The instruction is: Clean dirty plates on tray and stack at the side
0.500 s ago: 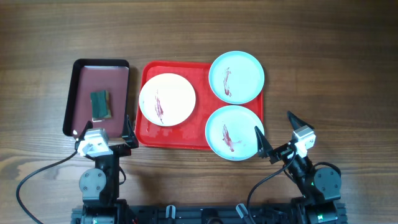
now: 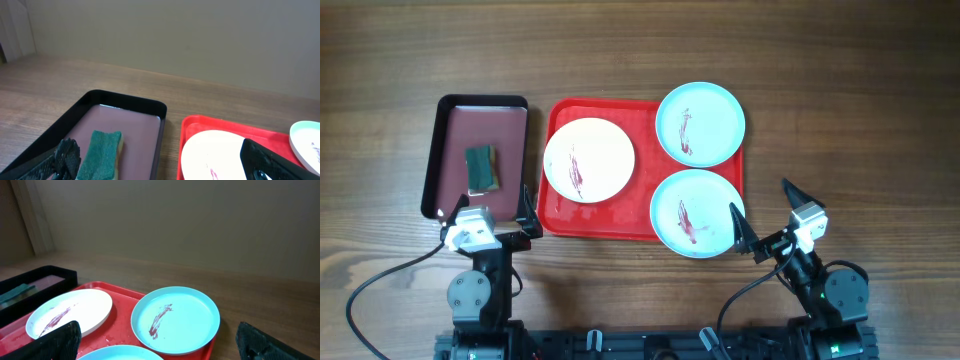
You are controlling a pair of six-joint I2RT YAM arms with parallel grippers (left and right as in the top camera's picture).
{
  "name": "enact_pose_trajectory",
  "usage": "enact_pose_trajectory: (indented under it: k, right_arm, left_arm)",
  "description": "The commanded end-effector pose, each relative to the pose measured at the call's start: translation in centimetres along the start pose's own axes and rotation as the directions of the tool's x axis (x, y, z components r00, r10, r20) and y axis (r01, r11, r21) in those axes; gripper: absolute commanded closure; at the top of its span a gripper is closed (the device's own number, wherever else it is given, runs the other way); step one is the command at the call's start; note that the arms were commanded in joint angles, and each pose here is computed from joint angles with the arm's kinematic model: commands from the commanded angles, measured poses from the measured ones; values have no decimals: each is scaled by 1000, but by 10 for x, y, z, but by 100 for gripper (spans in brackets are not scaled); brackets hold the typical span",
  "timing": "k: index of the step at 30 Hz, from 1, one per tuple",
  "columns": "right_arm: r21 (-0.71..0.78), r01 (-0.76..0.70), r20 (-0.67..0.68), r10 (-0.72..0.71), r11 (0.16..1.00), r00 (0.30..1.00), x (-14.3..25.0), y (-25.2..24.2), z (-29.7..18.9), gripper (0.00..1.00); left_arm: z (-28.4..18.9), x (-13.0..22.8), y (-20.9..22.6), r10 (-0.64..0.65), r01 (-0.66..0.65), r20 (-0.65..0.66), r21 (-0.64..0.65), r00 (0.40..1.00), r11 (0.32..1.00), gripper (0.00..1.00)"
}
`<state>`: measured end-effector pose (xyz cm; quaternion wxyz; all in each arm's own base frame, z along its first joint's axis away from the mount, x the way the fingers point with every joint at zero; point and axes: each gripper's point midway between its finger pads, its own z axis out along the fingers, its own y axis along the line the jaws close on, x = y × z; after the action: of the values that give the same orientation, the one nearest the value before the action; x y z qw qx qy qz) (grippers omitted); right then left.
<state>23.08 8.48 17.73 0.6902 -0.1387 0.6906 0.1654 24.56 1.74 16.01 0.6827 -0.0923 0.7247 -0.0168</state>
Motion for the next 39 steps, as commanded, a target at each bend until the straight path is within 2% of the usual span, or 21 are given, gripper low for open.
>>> enact_pose_trajectory:
  k: [1,39]
  right_arm:
    - [-14,14,5,-14,1000,1000,-1,3,0,0]
    - [-15,11,5,-11,1000,1000,-1,3,0,0]
  left_arm:
    - [0,1,-1,4,-4,1,12,1000,1000,0]
    - [0,2,-1,5,-5,-1,11,1000,1000,0]
